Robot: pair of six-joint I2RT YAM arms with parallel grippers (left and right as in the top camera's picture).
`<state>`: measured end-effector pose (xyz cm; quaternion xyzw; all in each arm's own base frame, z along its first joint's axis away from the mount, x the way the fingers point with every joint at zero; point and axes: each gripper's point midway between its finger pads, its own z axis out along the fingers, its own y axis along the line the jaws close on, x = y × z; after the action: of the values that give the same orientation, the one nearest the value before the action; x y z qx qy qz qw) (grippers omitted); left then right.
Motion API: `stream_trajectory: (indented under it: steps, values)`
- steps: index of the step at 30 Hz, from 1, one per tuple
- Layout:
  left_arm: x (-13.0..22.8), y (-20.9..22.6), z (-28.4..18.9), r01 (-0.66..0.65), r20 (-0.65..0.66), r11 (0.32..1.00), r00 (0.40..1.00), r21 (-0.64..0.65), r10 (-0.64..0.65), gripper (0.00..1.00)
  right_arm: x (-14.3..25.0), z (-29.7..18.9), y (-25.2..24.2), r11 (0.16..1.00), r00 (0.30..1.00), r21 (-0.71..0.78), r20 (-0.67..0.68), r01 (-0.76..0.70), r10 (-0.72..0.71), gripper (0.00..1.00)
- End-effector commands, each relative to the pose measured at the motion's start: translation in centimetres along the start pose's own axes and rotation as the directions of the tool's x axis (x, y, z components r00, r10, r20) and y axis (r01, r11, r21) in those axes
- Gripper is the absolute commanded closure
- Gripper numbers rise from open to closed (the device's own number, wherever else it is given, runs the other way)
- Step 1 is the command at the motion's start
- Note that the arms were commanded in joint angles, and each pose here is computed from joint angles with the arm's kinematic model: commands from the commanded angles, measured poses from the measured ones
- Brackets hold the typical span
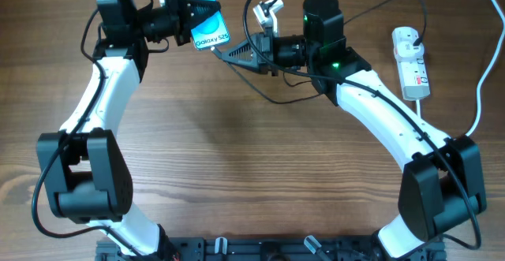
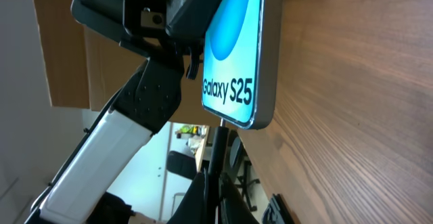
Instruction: Plug charger to phone and switch on socket
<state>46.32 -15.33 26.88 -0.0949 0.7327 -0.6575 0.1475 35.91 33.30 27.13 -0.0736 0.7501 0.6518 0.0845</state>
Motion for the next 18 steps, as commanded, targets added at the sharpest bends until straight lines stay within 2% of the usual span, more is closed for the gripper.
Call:
stream_trajectory:
  steps: [1,4,8,10,12,14,16,17,18]
  values:
    - [0.9,-0.7,0.6,0.025,-0.047,1.000,0.999,0.014,-0.024,0.96,-2.1,-0.4,0.5,0.999,0.993,0.026,0.108,0.039,-0.042,0.96]
    - [0.4,0.3,0.6,0.085,-0.005,0.996,0.996,-0.022,-0.085,0.96,-2.1,-0.4,0.5,0.999,0.993,0.026,0.108,0.042,-0.044,0.96]
    - [0.8,1.3,0.6,0.161,-0.010,0.986,0.987,-0.051,-0.161,0.96,-2.3,-0.4,0.4,0.998,0.992,0.033,0.120,0.044,-0.048,0.96]
    - [1.2,2.4,0.2,0.239,-0.007,0.968,0.971,-0.080,-0.241,0.96,-2.4,-0.4,0.3,0.998,0.991,0.039,0.126,0.049,-0.054,0.96]
    - [1.4,3.3,-0.3,0.241,-0.004,0.965,0.970,-0.102,-0.243,0.96,-2.2,-0.4,0.0,0.993,0.987,0.054,0.118,0.101,-0.107,0.96]
    - [1.6,4.8,-1.0,0.236,0.011,0.961,0.972,-0.146,-0.237,0.96,-0.9,-0.5,-2.4,0.982,0.988,0.131,0.060,0.133,-0.142,0.96]
    - [1.6,8.1,-2.4,0.282,0.100,0.922,0.959,-0.264,-0.265,0.96,1.3,-1.3,-7.0,0.939,0.987,0.304,-0.016,0.157,-0.160,0.89]
    - [1.6,10.4,-3.6,0.319,0.166,0.880,0.946,-0.352,-0.277,0.96,2.6,-2.8,-10.6,0.873,0.988,0.462,-0.058,0.156,-0.146,0.78]
    - [1.6,12.1,-4.7,0.348,0.220,0.836,0.935,-0.425,-0.277,0.96,3.2,-3.9,-12.6,0.817,0.987,0.553,-0.085,0.164,-0.140,0.69]
